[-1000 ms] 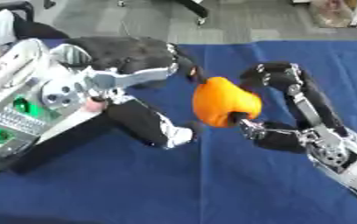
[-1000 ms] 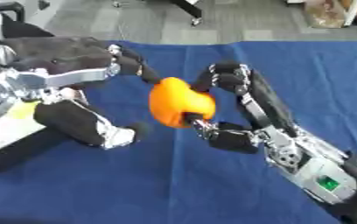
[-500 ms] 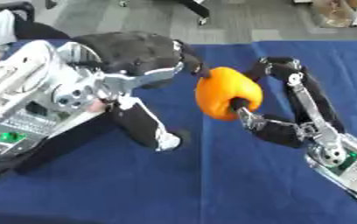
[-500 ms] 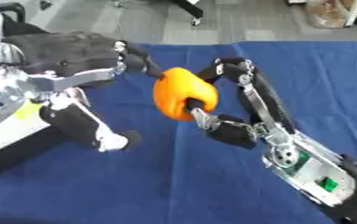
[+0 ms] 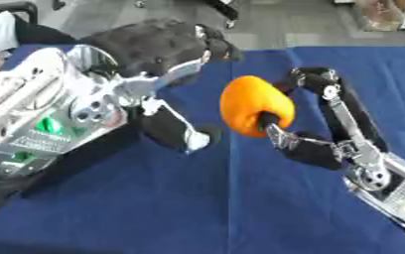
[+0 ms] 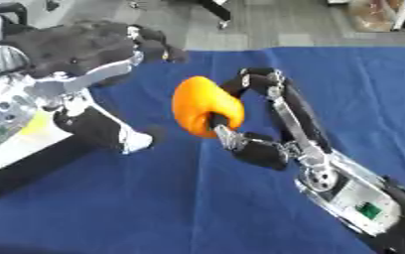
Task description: Pick up the objects with one hand, pass them to the other hand, and then place them into the box on the other side of the table.
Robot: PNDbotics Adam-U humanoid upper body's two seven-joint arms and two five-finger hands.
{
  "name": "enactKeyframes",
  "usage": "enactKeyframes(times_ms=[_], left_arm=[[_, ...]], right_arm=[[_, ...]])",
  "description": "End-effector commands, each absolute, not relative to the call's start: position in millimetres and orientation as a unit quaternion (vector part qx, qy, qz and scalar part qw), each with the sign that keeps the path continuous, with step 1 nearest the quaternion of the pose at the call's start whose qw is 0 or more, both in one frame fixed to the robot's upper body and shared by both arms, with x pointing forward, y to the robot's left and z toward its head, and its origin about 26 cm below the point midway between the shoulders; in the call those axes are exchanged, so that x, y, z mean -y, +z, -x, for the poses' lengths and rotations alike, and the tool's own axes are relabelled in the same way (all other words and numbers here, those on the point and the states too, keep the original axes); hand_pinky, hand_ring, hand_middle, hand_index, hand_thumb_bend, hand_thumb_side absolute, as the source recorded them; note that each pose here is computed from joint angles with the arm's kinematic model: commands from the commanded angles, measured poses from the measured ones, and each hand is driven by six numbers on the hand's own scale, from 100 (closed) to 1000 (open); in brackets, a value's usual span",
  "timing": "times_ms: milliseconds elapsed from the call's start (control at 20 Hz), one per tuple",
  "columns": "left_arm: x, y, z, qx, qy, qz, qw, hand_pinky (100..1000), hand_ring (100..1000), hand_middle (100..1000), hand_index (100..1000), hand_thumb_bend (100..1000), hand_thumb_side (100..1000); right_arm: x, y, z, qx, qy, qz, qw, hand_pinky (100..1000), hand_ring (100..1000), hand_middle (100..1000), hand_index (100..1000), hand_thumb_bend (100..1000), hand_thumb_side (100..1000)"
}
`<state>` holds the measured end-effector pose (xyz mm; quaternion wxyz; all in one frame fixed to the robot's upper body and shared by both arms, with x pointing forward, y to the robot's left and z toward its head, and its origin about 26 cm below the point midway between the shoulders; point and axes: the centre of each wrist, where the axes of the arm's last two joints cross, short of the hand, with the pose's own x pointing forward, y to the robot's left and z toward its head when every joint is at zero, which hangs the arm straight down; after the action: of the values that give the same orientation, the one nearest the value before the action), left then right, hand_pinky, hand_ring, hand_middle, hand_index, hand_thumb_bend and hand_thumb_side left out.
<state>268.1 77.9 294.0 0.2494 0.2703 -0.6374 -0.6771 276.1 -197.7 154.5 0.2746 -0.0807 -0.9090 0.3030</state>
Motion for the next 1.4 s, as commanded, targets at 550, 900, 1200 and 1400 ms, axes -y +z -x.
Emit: enactKeyframes(times_ms=[550, 900, 1200, 1400], left_arm=[[-73.9, 298.0, -263.7, 0.624, -0.696, -0.229, 0.271, 956, 882, 795, 922, 252, 699], [-72.0, 298.0, -262.7, 0.611, -0.709, -0.233, 0.265, 958, 885, 798, 922, 282, 700], [-70.3, 296.0, -262.0, 0.607, -0.707, -0.247, 0.267, 956, 885, 797, 921, 280, 641], [-70.3, 295.0, -262.1, 0.607, -0.702, -0.256, 0.269, 955, 884, 797, 923, 288, 601]], right_arm=[[195.8, 163.3, -276.2, 0.915, 0.307, 0.08, 0.248, 610, 468, 423, 605, 100, 100], [194.7, 163.4, -276.2, 0.919, 0.307, 0.077, 0.236, 611, 468, 423, 602, 100, 100], [194.3, 162.8, -275.8, 0.923, 0.306, 0.071, 0.222, 613, 467, 422, 601, 100, 100], [194.6, 162.2, -275.6, 0.925, 0.308, 0.07, 0.211, 614, 468, 423, 600, 100, 100]])
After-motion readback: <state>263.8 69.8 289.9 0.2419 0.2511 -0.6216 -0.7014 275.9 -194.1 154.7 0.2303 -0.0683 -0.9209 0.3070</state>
